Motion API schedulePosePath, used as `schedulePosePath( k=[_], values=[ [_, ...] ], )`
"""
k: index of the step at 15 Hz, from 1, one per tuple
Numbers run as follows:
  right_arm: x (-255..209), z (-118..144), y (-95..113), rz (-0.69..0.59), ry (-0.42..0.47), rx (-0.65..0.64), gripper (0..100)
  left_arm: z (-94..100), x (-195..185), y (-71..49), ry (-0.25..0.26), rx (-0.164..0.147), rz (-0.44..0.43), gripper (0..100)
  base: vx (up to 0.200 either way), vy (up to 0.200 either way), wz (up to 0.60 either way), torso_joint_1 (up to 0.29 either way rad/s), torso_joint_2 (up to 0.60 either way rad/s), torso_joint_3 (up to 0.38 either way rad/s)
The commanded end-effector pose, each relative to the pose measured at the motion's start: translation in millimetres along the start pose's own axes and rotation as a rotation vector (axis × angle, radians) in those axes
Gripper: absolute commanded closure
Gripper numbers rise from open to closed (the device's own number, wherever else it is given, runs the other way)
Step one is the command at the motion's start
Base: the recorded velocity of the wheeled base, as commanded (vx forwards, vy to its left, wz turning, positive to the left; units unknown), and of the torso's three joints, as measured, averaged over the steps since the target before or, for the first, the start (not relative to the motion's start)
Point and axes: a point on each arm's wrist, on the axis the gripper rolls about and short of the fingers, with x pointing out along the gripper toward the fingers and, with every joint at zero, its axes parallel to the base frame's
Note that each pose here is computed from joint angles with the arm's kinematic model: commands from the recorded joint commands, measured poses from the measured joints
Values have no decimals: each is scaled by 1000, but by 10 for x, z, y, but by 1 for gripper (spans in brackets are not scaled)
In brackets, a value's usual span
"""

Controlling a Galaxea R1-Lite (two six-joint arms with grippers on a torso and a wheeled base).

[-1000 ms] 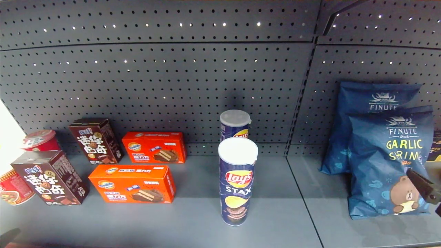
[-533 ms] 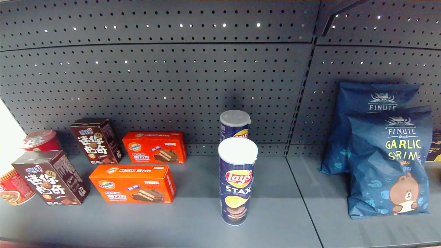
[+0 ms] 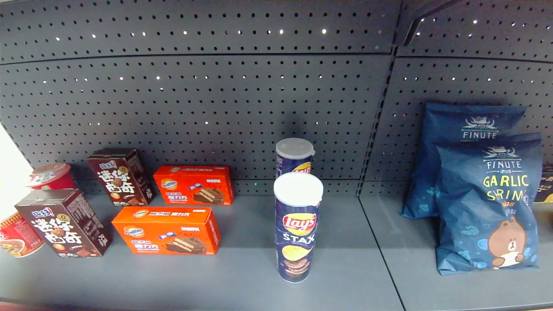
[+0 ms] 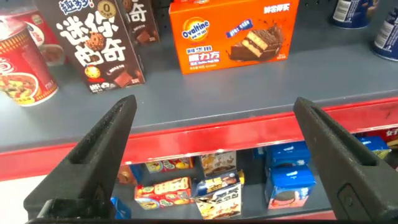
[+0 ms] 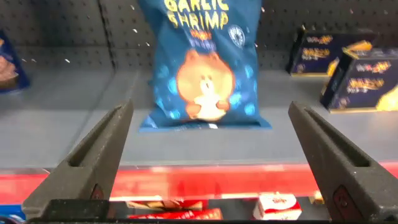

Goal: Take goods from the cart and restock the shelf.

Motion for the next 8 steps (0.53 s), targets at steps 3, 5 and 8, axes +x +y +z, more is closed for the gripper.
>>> schedulePosePath(
  k=[3,5,8],
  values=[
    [-23,-201,-6,-44,96,-6,0,1,2,-1,-2,-4,-3,0,0,0,0,0,0,0],
    [-26,-232,4,-2,125,-3,0,2,4,-2,-1,-6,-9,0,0,0,0,0,0,0],
    [-40,-231,72,309,120,-27,0,-22,6,-21,9,-19,-85,0,0,0,0,0,0,0]
  ],
)
